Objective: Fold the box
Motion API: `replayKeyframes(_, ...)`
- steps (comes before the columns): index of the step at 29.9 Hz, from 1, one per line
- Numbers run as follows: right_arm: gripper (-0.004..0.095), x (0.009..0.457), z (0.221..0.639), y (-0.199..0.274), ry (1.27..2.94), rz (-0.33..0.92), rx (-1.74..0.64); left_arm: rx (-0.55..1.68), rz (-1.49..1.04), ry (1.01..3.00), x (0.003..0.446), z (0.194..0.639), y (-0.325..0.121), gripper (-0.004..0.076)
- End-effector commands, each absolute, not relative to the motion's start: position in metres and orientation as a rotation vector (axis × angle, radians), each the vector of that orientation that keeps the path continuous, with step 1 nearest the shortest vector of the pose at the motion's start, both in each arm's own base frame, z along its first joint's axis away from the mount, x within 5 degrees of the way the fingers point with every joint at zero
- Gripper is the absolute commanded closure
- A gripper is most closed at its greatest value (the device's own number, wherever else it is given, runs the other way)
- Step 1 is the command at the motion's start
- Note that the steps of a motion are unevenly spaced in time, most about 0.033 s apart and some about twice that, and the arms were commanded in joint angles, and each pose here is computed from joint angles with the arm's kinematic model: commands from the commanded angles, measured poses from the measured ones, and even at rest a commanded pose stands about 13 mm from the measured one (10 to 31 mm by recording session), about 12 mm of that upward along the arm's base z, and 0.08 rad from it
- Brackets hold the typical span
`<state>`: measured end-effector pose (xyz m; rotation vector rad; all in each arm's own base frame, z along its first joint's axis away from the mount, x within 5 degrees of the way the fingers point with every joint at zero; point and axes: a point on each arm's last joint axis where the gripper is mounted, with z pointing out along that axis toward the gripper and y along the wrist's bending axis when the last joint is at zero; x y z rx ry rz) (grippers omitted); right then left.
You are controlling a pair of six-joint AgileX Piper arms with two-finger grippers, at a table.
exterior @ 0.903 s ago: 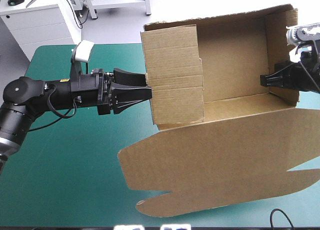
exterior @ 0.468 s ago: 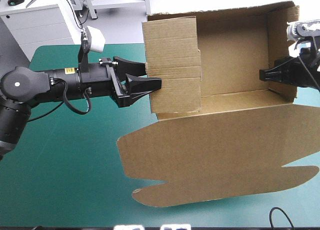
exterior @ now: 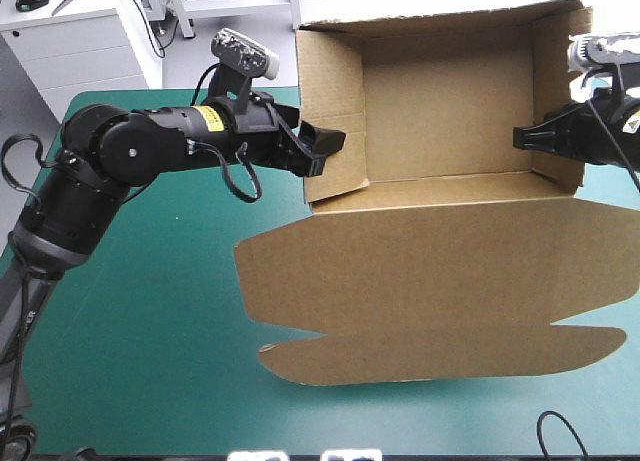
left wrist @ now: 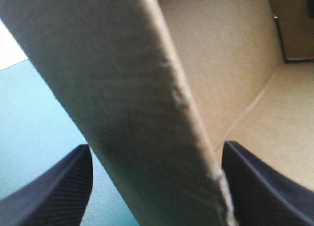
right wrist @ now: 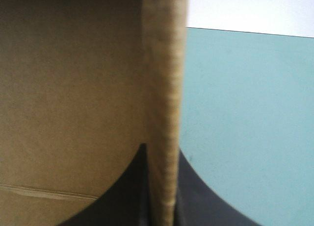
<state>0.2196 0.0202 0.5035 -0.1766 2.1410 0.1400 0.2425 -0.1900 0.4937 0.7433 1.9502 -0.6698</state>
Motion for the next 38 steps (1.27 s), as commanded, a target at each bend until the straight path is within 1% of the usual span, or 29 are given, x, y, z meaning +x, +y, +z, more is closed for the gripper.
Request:
replayKeyframes(1, 0.0913, 0.212, 0.523, 0.028, 2.002, 0.198, -0.160, 0.646, -0.644, 1.862, 0.238, 0.521, -0.187, 0.0205)
replayKeyframes(6, 0.0911, 0.223, 0.518, 0.048, 2.012, 0.242, -0.177, 0.644, -0.567, 1.887, 0.243, 0.522, -0.186, 0.0212)
replayKeyframes(9, 0.0911, 0.230, 0.512, 0.062, 2.033, 0.262, -0.208, 0.611, -0.460, 1.961, 0.247, 0.515, -0.179, 0.0212)
replayKeyframes(15, 0.0912, 0.244, 0.503, 0.086, 2.047, 0.258, -0.248, 0.562, -0.253, 2.087, 0.252, 0.503, -0.165, 0.0220)
replayKeyframes(16, 0.0912, 0.247, 0.500, 0.089, 2.056, 0.262, -0.253, 0.558, -0.240, 2.088, 0.253, 0.503, -0.164, 0.0237)
replayKeyframes(18, 0.0912, 0.251, 0.496, 0.094, 2.072, 0.278, -0.258, 0.555, -0.243, 2.089, 0.252, 0.503, -0.164, 0.0309)
replayKeyframes(22, 0.0912, 0.257, 0.493, 0.099, 2.076, 0.320, -0.254, 0.554, -0.241, 2.091, 0.253, 0.503, -0.165, 0.0484)
replayKeyframes(24, 0.0912, 0.258, 0.493, 0.099, 2.071, 0.321, -0.253, 0.555, -0.234, 2.092, 0.255, 0.502, -0.165, 0.0560)
replayKeyframes(27, 0.0912, 0.260, 0.491, 0.098, 2.075, 0.291, -0.256, 0.555, -0.214, 2.093, 0.258, 0.499, -0.166, 0.0643)
replayKeyframes(29, 0.0912, 0.261, 0.491, 0.098, 2.078, 0.290, -0.257, 0.557, -0.202, 2.099, 0.261, 0.497, -0.167, 0.0668)
replayKeyframes(33, 0.0912, 0.263, 0.488, 0.099, 2.093, 0.287, -0.258, 0.565, -0.191, 2.127, 0.268, 0.489, -0.172, 0.0673)
replayKeyframes(38, 0.0912, 0.275, 0.468, 0.102, 2.212, 0.213, -0.313, 0.583, -0.136, 2.153, 0.282, 0.476, -0.178, 0.0673)
